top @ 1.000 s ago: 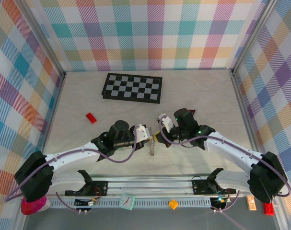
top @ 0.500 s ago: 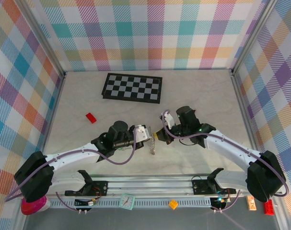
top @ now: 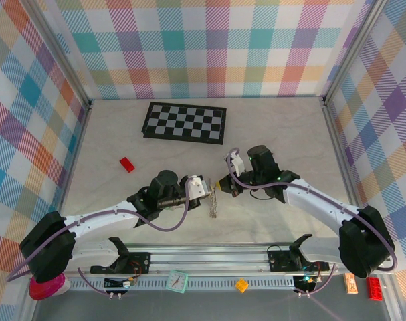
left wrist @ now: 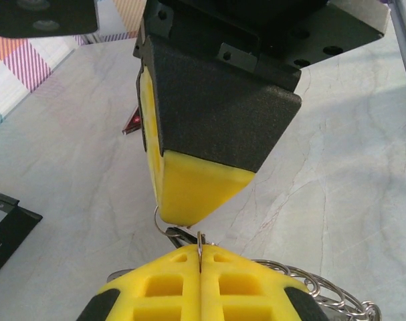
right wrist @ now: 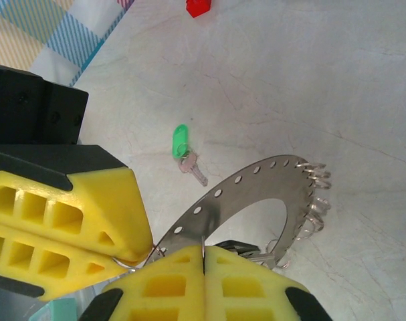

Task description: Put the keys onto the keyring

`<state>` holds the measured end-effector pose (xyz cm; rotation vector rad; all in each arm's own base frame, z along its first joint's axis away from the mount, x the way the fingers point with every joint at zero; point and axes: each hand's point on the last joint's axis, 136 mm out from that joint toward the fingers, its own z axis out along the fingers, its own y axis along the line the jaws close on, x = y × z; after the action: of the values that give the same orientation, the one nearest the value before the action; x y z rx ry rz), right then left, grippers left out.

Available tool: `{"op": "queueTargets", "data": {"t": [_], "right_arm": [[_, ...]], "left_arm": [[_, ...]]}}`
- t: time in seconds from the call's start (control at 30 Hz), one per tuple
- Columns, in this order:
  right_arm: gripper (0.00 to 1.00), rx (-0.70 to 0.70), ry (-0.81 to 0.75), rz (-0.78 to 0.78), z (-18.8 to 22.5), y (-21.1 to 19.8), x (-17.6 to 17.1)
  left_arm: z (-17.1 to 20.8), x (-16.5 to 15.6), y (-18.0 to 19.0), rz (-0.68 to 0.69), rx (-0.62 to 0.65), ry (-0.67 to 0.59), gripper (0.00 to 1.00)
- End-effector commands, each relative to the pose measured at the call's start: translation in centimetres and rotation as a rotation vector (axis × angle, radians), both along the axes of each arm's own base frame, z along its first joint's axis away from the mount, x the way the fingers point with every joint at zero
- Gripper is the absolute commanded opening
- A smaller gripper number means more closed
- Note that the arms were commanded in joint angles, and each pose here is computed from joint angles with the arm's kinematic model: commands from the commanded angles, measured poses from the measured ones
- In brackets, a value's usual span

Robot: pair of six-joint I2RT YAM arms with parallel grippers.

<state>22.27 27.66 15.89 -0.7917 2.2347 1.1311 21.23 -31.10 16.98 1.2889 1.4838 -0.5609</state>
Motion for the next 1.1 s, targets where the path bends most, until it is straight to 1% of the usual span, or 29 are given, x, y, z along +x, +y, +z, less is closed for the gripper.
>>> {"op": "queueTargets", "data": {"t": [0.0,0.07,0.17,0.27,0.37,0.57,1.07], "right_arm": [[0.0,-0.027,-0.103,0.006,0.4,-0.8,0.0],[0.0,-0.045,-0.14,0.017,0.4,-1.1,0.0],[0.0,-0.015,-0.13,0.067,0.6,-0.5,-0.8],[0.0,0.01,-0.121,0.119,0.7,0.2,-1.6],[0.0,0.032,-0.114,0.157,1.0,0.8,-2.0],[0.0,0.052,-0.11,0.183,1.4,1.7,-2.0],[0.0,0.066,-0.13,0.139,1.9,2.1,-0.9]], "left_arm": [[1.8,0.3,-0.2,0.043,-0.074,0.022,0.0],[1.8,0.7,0.1,0.091,-0.079,0.071,0.0],[1.8,1.1,0.2,0.141,-0.104,0.141,0.0],[1.7,1.2,0.3,0.167,-0.124,0.191,0.0],[1.6,1.0,0.4,0.17,-0.138,0.213,0.0],[1.5,0.7,0.1,0.148,-0.134,0.218,0.0],[1.3,0.3,-0.1,0.115,-0.126,0.21,0.0]]}}
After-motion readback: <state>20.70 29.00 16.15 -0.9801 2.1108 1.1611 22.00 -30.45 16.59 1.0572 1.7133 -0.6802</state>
